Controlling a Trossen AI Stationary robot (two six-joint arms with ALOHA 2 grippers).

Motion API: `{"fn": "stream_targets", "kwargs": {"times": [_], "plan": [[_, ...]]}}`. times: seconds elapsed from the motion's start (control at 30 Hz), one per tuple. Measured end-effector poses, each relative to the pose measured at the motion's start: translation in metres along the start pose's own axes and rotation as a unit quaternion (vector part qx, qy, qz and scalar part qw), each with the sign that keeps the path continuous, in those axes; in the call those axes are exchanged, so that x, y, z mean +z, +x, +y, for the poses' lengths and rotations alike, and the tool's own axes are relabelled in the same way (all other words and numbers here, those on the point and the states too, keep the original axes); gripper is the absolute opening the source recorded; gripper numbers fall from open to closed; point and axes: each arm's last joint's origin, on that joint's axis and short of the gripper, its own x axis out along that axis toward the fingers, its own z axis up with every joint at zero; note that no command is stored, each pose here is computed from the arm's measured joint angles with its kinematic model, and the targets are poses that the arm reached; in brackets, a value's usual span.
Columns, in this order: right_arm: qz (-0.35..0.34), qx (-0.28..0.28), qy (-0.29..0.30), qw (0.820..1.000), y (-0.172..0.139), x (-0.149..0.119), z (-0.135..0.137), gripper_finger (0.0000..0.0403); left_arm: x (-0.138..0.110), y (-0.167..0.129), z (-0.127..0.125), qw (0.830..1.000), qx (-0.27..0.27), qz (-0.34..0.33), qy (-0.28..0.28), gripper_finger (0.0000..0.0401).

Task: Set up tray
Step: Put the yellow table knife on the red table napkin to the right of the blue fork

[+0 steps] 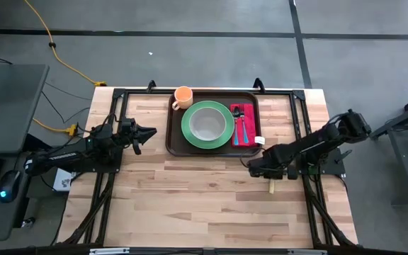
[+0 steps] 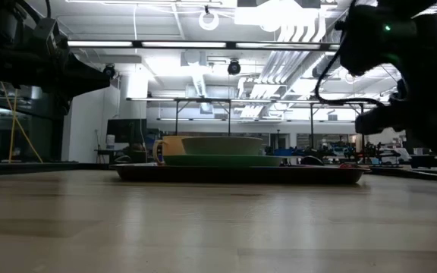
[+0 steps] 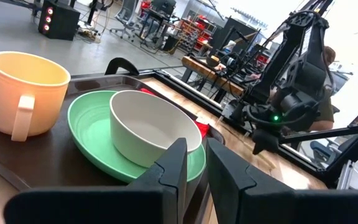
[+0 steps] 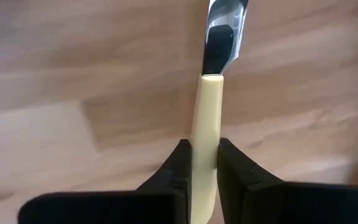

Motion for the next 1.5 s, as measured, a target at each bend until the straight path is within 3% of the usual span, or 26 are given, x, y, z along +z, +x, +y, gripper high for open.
{"fn": "stream_targets", "kwargs": {"times": [0.4,0.67,1.13,1.5], "plan": [[-0.029,-0.001,-0.010,1.000,-0.039,-0.009,0.011,0.0026,0.000,0.000,0.000,1.000,-0.001,0.001,0.000,0.0092],[-0.087,0.009,-0.015,0.996,-0.077,0.002,0.021,0.0029,0.000,0.000,0.000,1.000,-0.001,0.001,0.002,0.0092],[-0.142,0.023,-0.051,0.988,-0.105,0.078,0.036,0.0032,-0.001,0.000,0.000,1.000,-0.008,0.006,0.002,0.0092],[-0.180,0.118,-0.080,0.973,-0.117,0.136,0.051,0.0031,-0.001,0.000,0.000,1.000,-0.007,0.005,0.004,0.0092]]}}
